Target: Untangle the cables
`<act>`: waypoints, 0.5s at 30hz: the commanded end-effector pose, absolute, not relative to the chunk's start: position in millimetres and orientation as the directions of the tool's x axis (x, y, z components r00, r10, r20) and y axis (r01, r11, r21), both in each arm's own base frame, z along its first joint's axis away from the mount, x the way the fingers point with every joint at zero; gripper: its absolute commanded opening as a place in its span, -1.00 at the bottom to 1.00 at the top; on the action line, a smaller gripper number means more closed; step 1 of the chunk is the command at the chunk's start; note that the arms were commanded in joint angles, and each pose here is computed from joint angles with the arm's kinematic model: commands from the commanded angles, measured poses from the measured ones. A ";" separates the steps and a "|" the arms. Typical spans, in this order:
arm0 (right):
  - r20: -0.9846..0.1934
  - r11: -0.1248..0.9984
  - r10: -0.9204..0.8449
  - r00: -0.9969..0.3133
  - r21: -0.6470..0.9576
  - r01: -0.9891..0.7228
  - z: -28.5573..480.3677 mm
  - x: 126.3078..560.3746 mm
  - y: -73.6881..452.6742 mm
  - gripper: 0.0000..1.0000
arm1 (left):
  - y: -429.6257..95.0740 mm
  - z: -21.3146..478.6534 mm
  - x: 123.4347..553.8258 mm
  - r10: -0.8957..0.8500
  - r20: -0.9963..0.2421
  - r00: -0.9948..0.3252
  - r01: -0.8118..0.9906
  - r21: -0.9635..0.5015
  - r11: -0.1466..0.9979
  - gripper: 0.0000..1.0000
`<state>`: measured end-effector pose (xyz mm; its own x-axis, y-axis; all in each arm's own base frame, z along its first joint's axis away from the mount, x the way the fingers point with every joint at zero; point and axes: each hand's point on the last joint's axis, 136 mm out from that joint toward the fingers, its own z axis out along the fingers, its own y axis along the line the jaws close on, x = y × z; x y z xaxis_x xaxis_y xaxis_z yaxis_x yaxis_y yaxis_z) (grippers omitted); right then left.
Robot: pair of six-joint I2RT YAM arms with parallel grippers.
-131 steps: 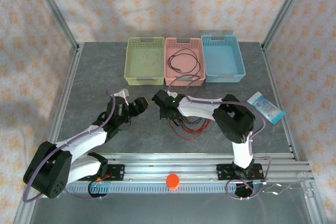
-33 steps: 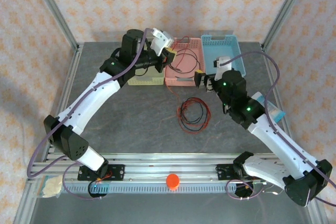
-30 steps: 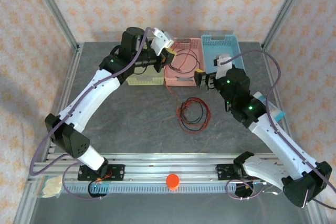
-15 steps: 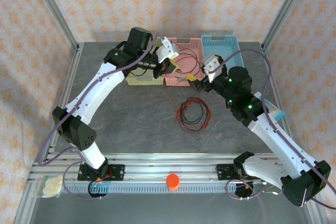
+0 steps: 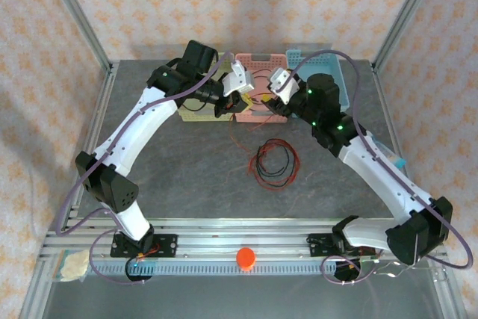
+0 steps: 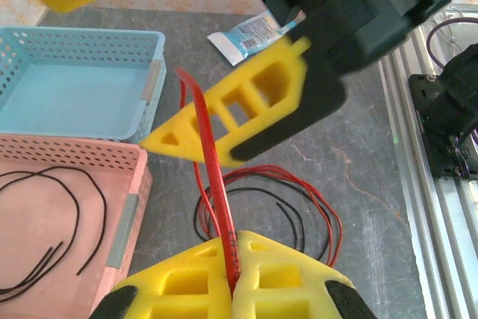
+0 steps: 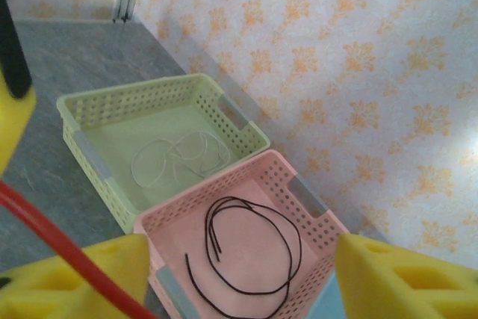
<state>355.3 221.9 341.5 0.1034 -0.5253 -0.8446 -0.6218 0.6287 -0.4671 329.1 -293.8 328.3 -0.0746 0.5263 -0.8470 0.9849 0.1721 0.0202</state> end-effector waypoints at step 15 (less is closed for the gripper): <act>-0.915 0.786 -0.404 -0.004 -0.345 -0.513 354.4 363.4 200.1 -1.00 | -301.5 334.7 353.8 0.403 -0.903 -0.151 0.948 -0.016 0.318 -0.44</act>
